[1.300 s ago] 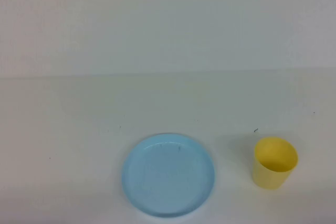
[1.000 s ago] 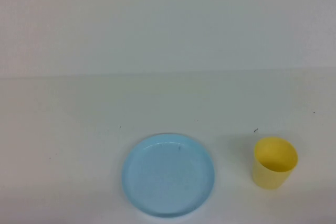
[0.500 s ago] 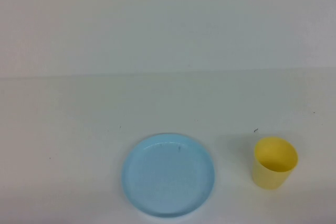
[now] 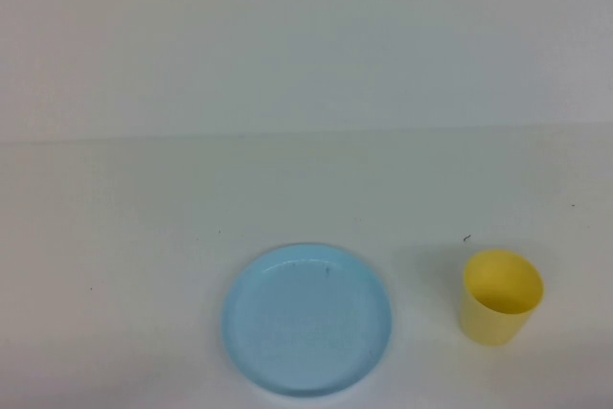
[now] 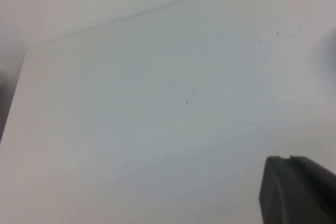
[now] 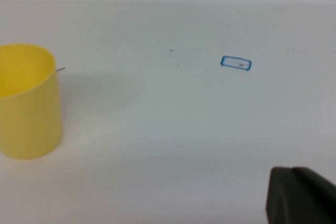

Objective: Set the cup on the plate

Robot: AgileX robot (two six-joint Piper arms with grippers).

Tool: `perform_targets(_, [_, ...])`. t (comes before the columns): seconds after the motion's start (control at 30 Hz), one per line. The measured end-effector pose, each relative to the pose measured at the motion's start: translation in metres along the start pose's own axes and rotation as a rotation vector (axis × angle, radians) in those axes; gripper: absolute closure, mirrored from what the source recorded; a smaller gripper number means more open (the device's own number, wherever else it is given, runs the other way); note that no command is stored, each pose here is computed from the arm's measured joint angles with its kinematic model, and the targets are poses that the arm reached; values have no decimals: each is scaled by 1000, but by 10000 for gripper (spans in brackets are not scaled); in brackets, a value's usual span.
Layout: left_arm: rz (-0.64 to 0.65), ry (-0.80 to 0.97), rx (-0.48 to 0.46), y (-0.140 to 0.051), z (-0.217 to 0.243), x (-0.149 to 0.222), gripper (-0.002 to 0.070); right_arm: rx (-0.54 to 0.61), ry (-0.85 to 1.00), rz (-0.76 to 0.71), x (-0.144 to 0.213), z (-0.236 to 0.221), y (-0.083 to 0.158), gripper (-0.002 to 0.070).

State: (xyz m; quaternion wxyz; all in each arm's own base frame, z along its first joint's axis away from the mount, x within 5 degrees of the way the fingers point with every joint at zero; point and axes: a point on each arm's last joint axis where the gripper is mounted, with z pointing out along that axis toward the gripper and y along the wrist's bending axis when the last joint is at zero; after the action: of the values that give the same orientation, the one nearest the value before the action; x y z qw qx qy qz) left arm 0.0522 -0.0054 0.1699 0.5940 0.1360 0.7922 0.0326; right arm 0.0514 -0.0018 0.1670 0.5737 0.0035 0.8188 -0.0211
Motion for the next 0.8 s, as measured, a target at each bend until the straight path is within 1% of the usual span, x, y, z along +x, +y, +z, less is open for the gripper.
perform_targets(0.8, [22, 3, -8, 1, 0, 0, 674, 0, 0, 0, 0, 0, 0, 676])
